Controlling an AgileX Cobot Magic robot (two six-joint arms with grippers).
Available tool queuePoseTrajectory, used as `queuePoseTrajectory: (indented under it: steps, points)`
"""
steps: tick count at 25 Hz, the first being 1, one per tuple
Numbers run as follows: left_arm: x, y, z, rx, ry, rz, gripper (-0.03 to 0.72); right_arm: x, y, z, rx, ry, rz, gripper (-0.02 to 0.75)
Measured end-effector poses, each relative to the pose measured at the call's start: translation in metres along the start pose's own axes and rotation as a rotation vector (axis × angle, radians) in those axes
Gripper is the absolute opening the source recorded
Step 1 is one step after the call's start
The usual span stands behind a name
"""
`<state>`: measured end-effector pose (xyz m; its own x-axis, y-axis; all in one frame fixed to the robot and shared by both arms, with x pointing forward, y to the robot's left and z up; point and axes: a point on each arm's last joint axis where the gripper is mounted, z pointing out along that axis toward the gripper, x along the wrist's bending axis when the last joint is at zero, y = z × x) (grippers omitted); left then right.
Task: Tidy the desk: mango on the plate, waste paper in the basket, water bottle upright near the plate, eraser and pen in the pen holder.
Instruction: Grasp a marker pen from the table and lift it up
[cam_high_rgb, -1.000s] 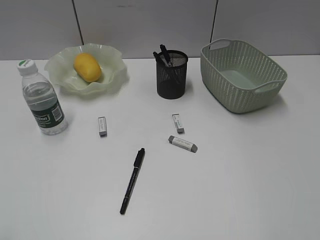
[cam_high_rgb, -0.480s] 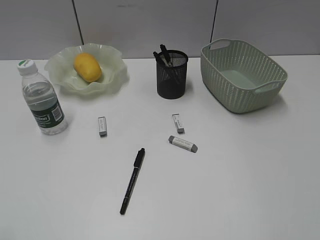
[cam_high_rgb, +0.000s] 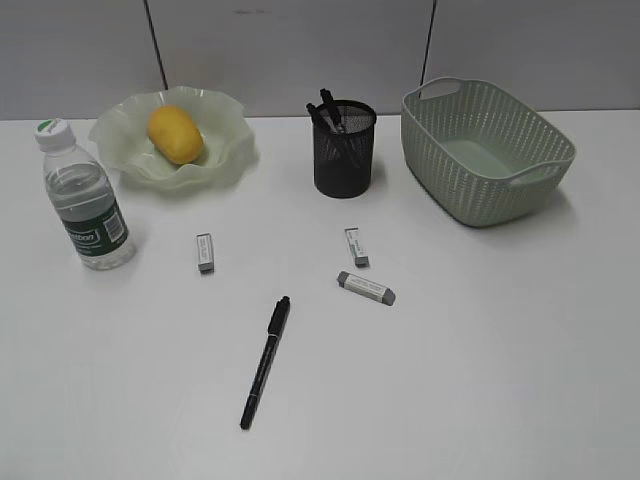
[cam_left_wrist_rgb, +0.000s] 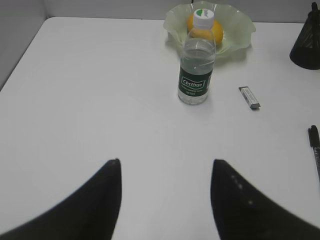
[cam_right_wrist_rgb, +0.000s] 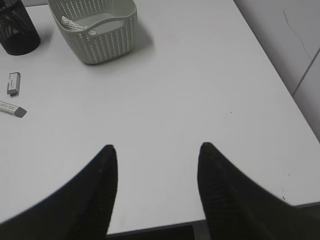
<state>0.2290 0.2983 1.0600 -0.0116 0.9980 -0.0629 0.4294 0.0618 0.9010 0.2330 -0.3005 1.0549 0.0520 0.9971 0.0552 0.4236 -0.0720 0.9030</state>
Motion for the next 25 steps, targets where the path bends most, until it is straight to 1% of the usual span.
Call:
queuePoseTrajectory:
  steps: [3, 5, 7, 10, 13, 16, 18, 21, 25]
  points:
    - [0.0, 0.0, 0.0, 0.0, 0.0, 0.0, 0.417, 0.0, 0.0, 0.0, 0.001, 0.002, 0.004, 0.407]
    - [0.0, 0.0, 0.0, 0.0, 0.0, 0.0, 0.405, 0.002, 0.003, 0.006, 0.042, 0.013, 0.014, 0.384]
    - [0.0, 0.0, 0.0, 0.0, 0.0, 0.0, 0.393, 0.004, 0.01, 0.017, 0.129, 0.023, 0.025, 0.372]
    - [0.0, 0.0, 0.0, 0.0, 0.0, 0.0, 0.382, 0.009, 0.028, 0.042, 0.294, 0.041, 0.052, 0.367]
    - [0.0, 0.0, 0.0, 0.0, 0.0, 0.0, 0.375, 0.014, 0.052, 0.076, 0.476, 0.049, 0.08, 0.37]
    - [0.0, 0.0, 0.0, 0.0, 0.0, 0.0, 0.375, 0.018, 0.078, 0.11, 0.625, 0.039, 0.089, 0.406]
    - [0.0, 0.0, 0.0, 0.0, 0.0, 0.0, 0.375, 0.023, 0.095, 0.132, 0.693, 0.036, 0.078, 0.441]
    - [0.0, 0.0, 0.0, 0.0, 0.0, 0.0, 0.375, 0.04, 0.116, 0.156, 0.736, 0.04, 0.024, 0.482]
    - [0.0, 0.0, 0.0, 0.0, 0.0, 0.0, 0.374, 0.082, 0.132, 0.189, 0.808, 0.055, -0.023, 0.497]
